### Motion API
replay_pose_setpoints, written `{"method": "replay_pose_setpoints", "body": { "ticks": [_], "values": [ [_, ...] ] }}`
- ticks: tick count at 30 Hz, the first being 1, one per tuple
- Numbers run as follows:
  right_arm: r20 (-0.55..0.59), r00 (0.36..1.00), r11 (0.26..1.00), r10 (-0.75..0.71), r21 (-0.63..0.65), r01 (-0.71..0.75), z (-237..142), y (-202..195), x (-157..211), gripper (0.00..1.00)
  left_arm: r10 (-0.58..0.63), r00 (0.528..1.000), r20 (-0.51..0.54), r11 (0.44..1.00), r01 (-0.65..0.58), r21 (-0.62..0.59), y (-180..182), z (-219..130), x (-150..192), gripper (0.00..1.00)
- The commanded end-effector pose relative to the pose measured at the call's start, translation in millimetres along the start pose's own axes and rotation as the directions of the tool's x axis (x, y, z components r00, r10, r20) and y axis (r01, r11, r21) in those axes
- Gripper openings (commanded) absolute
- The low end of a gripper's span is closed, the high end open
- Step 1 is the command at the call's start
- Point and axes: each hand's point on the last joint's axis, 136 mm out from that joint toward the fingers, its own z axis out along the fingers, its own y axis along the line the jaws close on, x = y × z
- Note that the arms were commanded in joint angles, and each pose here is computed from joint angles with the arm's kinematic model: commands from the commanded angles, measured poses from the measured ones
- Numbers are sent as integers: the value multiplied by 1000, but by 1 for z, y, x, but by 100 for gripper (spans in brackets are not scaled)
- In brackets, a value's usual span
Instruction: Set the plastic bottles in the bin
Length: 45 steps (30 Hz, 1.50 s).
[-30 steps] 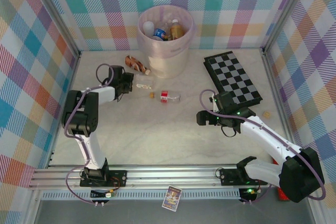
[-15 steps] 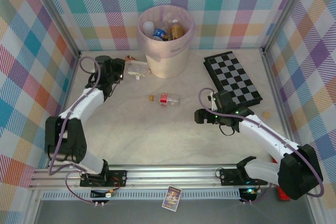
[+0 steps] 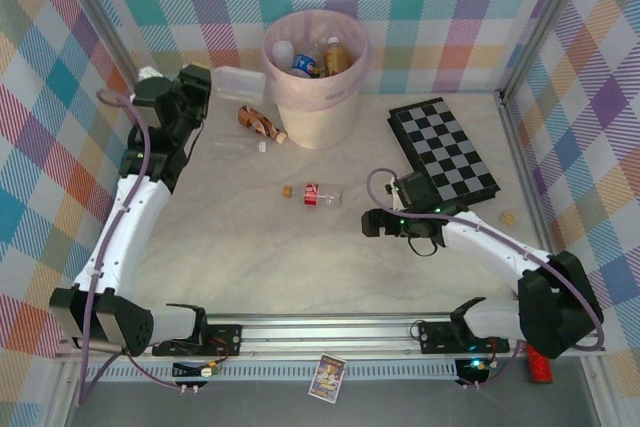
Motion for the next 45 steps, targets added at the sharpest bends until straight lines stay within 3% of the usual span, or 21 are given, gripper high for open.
{"method": "replay_pose_setpoints", "body": {
  "ticks": [1,4,15,26,36,39,43,45],
  "values": [
    [34,999,996,11,-90,-8,4,26,-18,99,98,991,-95,991,-89,102,-46,11,29,30],
    [15,1000,997,-10,-81,12,15,32,-16,99,142,980,-142,984,-123,131,-64,29,51,30],
    [-15,999,994,-50,-99,48,50,63,-21,99,118,967,-226,977,-73,199,-71,113,103,27],
    [-23,998,992,-50,-114,47,61,70,-18,99,194,960,-202,980,-178,93,-38,194,125,26],
    [-26,998,992,-65,-108,62,63,71,-15,99,197,954,-225,980,-189,54,0,230,147,26],
    [-26,998,992,-63,-109,60,63,71,-15,99,200,948,-247,980,-198,32,13,235,154,37],
    [-23,998,992,-65,-106,63,62,71,-16,99,197,938,-285,979,-205,1,30,238,164,67],
    [-22,998,993,-67,-103,64,62,70,-16,99,198,937,-289,979,-205,7,30,239,166,76]
  ]
}}
